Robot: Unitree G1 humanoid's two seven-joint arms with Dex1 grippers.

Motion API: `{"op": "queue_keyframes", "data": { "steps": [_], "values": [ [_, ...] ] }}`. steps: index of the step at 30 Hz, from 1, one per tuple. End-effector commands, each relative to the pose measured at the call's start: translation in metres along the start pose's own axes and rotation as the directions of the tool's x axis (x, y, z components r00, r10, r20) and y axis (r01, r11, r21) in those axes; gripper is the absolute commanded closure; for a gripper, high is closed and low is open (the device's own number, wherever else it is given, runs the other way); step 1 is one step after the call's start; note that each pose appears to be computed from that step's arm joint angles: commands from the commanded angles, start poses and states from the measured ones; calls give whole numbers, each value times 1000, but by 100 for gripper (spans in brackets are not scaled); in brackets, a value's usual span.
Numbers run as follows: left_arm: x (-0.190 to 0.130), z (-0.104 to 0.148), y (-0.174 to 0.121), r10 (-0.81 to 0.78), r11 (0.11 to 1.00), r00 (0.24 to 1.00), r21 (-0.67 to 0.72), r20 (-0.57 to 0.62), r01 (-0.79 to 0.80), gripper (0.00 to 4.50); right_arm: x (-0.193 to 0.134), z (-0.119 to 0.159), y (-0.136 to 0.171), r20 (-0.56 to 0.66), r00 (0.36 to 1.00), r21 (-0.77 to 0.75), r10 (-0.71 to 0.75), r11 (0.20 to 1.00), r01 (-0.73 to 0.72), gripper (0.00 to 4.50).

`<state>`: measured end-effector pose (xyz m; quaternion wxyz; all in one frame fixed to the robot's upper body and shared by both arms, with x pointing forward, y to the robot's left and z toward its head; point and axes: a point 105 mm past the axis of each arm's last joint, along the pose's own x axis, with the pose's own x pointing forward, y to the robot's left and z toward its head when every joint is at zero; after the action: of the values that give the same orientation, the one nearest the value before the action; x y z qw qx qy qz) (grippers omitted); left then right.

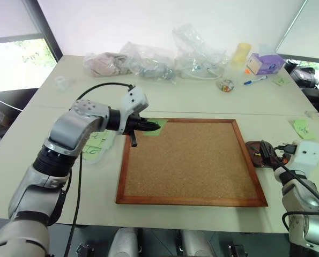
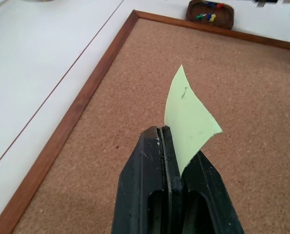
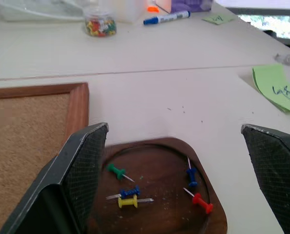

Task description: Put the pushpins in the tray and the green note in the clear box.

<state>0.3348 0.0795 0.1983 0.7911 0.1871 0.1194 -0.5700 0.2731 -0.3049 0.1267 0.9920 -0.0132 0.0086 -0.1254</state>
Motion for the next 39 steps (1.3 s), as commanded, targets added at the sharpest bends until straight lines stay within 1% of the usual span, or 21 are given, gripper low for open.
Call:
{"op": "queue_keyframes", "data": {
  "steps": [1,3,4,6,8,9,11,14,16,18,22,24,25,27,29,30,32,34,37,38,39],
  "values": [
    [-27,17,17,91,994,996,61,24,-92,450,-9,37,41,114,969,-3,219,975,-220,6],
    [-44,15,31,166,985,986,57,6,-166,450,-19,46,72,131,916,-7,380,924,-382,6],
    [-50,14,35,187,981,982,55,0,-186,450,-23,48,80,131,897,-11,423,905,-425,6],
    [-71,7,52,276,961,961,42,-33,-275,450,-38,52,112,124,809,-4,574,816,-578,6],
    [-102,-10,67,368,929,924,11,-101,-369,450,-58,53,152,99,669,7,736,672,-740,6],
    [-114,-17,70,392,918,911,-11,-130,-397,450,-65,53,166,84,613,6,785,615,-788,6],
    [-132,-31,71,421,900,889,-36,-179,-433,450,-74,52,184,65,536,5,842,537,-844,6],
    [-149,-51,67,430,885,870,-76,-240,-458,450,-81,50,199,33,453,-5,891,453,-891,6],
    [-151,-66,60,409,883,872,-126,-268,-453,450,-84,45,206,-5,405,-21,914,405,-914,6],
    [-150,-73,54,394,883,877,-152,-276,-444,450,-84,42,209,-22,394,-33,919,393,-919,6],
    [-133,-85,49,370,882,888,-197,-272,-428,450,-77,35,210,-45,397,-55,917,394,-917,6],
    [-128,-91,48,363,884,888,-197,-282,-424,380,-75,35,210,-43,401,-61,915,399,-915,0],
    [-127,-94,50,372,877,883,-203,-287,-435,354,-74,35,210,-41,406,-64,913,404,-913,0],
    [-126,-96,53,385,868,875,-206,-293,-451,259,-73,36,210,-37,414,-68,910,411,-909,0],
    [-129,-92,59,416,855,863,-199,-287,-479,160,-72,37,207,-35,431,-70,902,428,-901,0],
    [-132,-90,63,430,852,857,-187,-285,-490,121,-71,37,205,-35,440,-71,897,437,-897,0],
    [-138,-82,66,443,853,855,-167,-270,-494,121,-70,37,202,-36,453,-72,891,450,-890,0],
    [-143,-68,69,446,863,863,-143,-236,-485,121,-68,38,198,-35,471,-72,881,468,-881,0],
    [-143,-35,66,411,898,904,-117,-118,-424,121,-62,42,184,-17,520,-57,854,519,-853,0],
    [-133,-18,57,354,928,935,-106,-39,-356,121,-59,47,174,13,557,-36,830,557,-830,0],
    [-126,-7,51,310,947,951,-97,12,-308,121,-57,52,167,33,581,-20,813,582,-813,0]
  ]
}}
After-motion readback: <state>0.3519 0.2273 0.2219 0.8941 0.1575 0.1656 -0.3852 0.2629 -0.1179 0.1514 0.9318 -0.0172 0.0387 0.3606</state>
